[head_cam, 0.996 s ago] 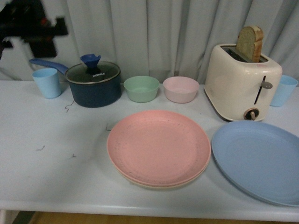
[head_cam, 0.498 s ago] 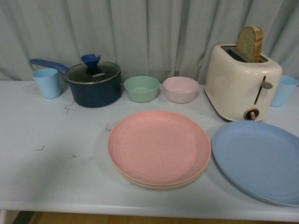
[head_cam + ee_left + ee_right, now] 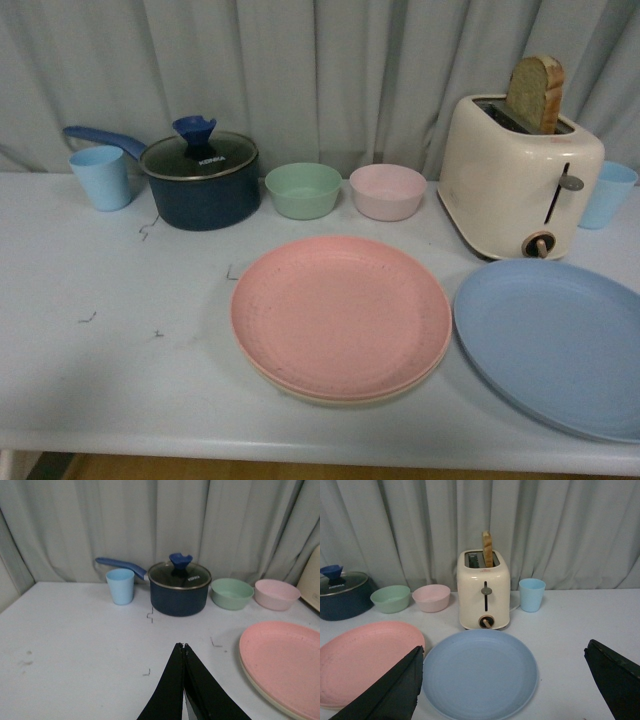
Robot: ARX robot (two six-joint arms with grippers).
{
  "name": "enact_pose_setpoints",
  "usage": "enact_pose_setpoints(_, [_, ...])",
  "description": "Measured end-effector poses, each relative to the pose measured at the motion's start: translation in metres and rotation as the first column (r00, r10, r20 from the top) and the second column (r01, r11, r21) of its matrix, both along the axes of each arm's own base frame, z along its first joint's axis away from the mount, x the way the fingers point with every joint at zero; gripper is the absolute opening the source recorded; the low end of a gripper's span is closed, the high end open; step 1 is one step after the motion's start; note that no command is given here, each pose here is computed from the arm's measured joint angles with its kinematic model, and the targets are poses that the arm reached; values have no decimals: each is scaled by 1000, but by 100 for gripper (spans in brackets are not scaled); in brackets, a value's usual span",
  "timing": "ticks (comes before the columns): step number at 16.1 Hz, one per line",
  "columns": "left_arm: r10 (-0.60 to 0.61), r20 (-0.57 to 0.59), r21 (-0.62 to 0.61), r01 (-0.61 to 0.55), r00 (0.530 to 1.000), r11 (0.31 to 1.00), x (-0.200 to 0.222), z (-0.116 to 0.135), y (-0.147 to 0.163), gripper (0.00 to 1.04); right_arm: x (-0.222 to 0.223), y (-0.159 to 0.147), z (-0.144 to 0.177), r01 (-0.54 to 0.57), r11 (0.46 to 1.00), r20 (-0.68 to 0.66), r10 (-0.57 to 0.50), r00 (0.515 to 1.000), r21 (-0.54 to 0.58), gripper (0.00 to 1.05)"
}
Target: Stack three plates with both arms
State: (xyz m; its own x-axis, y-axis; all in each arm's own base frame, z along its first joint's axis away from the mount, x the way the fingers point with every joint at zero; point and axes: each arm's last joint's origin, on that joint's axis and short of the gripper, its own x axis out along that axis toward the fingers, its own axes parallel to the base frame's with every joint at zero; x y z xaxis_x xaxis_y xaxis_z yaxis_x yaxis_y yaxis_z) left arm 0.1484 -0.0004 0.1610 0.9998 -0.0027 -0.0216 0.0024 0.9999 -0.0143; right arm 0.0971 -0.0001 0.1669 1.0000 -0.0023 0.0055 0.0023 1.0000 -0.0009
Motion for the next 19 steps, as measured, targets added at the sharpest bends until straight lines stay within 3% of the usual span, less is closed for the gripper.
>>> enact_pose_setpoints(19, [2,34,0,-2,999,1000,-34,9,0,2,0,0,0,0,1000,0,0,1000,0,98])
